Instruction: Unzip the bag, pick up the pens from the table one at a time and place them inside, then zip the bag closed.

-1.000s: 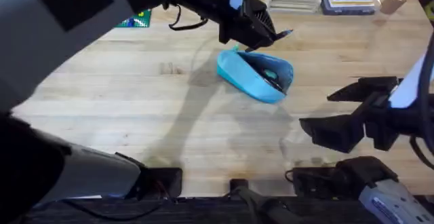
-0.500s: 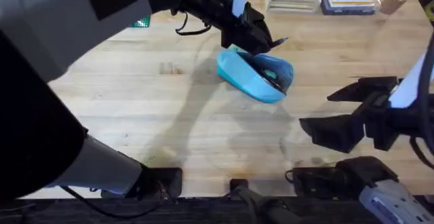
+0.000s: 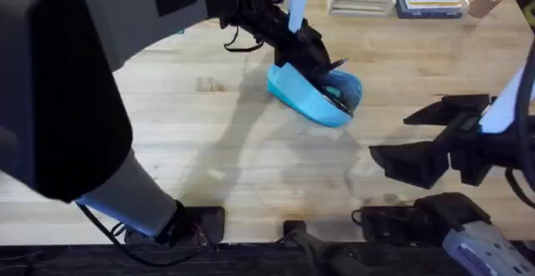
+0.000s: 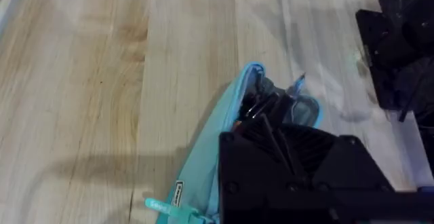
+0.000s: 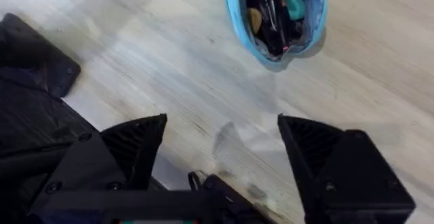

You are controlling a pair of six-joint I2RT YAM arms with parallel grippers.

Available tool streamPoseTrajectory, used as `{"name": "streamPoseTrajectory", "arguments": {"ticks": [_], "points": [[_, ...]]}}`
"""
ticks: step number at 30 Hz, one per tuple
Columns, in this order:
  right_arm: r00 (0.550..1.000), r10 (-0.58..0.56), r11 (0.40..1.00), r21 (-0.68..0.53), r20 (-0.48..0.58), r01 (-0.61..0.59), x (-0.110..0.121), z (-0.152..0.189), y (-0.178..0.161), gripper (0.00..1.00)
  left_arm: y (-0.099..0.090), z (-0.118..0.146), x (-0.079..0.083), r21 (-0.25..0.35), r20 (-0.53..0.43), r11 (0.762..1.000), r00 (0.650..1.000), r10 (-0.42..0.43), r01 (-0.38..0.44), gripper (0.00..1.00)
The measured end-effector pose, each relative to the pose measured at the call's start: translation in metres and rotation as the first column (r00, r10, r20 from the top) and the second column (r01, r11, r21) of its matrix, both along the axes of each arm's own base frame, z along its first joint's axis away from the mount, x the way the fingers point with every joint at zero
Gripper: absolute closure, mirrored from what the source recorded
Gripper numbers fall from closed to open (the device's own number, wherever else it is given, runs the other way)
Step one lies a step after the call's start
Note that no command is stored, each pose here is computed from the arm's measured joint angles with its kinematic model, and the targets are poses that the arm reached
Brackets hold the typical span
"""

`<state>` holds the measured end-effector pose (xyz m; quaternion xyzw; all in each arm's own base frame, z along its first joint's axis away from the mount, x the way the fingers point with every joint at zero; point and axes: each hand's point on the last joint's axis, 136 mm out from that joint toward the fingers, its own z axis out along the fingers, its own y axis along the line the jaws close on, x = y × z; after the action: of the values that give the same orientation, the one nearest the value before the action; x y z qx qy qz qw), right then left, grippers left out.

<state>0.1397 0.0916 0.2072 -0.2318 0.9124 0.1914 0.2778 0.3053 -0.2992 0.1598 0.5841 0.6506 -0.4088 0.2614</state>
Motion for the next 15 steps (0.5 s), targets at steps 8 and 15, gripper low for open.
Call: {"name": "streamPoseTrajectory", "arguments": {"ticks": [8, 15], "points": [[1.000, 0.000, 1.000, 0.000, 0.000, 0.000, 0.0000, 0.0000, 0.0000, 0.004, 0.0000, -0.0045, 0.0002, 0.006, -0.012, 1.000, 1.000, 0.000, 0.000, 0.958], [1.000, -0.002, 1.000, 0.001, -0.001, 0.002, 0.0000, 0.0000, 0.0000, 0.004, -0.0002, -0.0043, 0.0001, 0.003, -0.009, 1.000, 1.000, -0.003, 0.003, 0.205]]}}
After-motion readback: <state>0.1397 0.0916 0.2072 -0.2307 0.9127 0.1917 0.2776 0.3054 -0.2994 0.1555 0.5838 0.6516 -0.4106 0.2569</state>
